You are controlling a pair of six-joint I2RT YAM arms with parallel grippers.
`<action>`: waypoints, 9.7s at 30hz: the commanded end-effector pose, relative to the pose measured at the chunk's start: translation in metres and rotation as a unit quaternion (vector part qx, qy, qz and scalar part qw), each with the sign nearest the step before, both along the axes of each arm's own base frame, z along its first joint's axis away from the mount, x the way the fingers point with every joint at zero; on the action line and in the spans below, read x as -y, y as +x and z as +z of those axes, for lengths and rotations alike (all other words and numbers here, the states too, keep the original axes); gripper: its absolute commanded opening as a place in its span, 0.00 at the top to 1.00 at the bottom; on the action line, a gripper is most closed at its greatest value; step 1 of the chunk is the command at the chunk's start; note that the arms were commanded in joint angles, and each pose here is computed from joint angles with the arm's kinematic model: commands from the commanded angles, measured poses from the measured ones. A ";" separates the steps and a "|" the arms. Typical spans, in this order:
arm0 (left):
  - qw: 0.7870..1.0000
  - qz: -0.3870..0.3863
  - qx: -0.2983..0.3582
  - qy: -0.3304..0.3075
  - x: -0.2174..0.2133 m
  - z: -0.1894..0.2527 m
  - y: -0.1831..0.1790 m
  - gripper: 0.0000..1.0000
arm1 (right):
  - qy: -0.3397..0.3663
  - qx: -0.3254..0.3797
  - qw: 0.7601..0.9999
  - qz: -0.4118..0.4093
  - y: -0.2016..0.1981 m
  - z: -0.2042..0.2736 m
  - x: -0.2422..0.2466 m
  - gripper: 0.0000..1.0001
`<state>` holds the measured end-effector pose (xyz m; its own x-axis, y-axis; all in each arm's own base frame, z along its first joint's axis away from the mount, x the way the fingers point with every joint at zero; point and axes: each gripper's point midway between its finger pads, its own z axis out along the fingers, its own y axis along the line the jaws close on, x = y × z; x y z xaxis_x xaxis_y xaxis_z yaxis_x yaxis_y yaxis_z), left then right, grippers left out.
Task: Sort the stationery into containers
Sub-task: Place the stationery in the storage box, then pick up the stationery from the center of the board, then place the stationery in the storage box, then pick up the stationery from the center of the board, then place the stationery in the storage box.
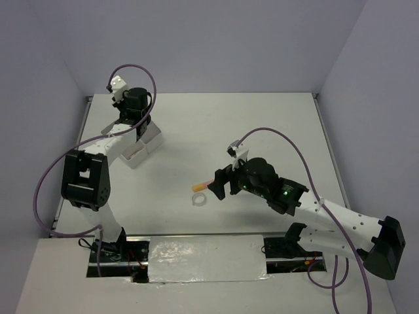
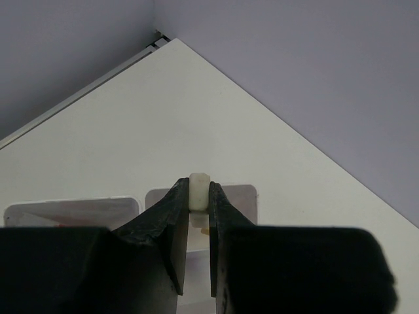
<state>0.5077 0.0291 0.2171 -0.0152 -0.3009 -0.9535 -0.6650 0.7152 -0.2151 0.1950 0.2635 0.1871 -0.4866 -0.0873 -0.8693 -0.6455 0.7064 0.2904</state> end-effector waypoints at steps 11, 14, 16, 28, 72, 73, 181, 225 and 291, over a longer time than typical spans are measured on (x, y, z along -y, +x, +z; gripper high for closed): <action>1.000 0.005 -0.006 0.004 0.000 -0.029 0.009 0.55 | 0.011 0.032 0.999 0.012 0.007 0.022 -0.006 0.00; 1.000 0.012 -0.008 0.004 -0.002 -0.032 0.007 0.45 | 0.011 0.032 0.999 0.012 0.007 0.021 -0.006 0.00; 1.000 0.014 -0.007 0.004 -0.003 -0.034 0.003 0.39 | 0.013 0.032 0.999 0.012 0.007 0.022 -0.007 0.00; 0.997 -0.050 0.008 -0.053 0.023 0.024 -0.018 0.12 | 0.006 0.017 1.000 -0.007 0.016 0.016 -0.005 0.00; 0.643 -0.639 -0.421 0.033 0.312 -0.199 -0.245 0.37 | 0.034 -0.026 0.992 -0.120 0.022 0.016 0.056 0.00; 0.649 -0.628 -0.426 0.041 0.309 -0.203 -0.243 0.47 | 0.036 -0.025 0.992 -0.122 0.023 0.017 0.057 0.00; 0.983 -0.138 0.113 -0.040 0.029 -0.056 -0.019 0.45 | 0.092 0.037 0.993 -0.069 0.021 0.041 0.046 0.00; 0.869 -0.443 -0.094 -0.201 0.185 -0.020 -0.209 0.01 | -0.237 -0.238 0.926 -0.172 0.080 -0.165 0.081 1.00; 0.975 -0.101 0.172 0.096 0.050 0.081 -0.040 1.00 | 0.043 0.043 0.996 -0.067 0.002 0.031 0.035 0.01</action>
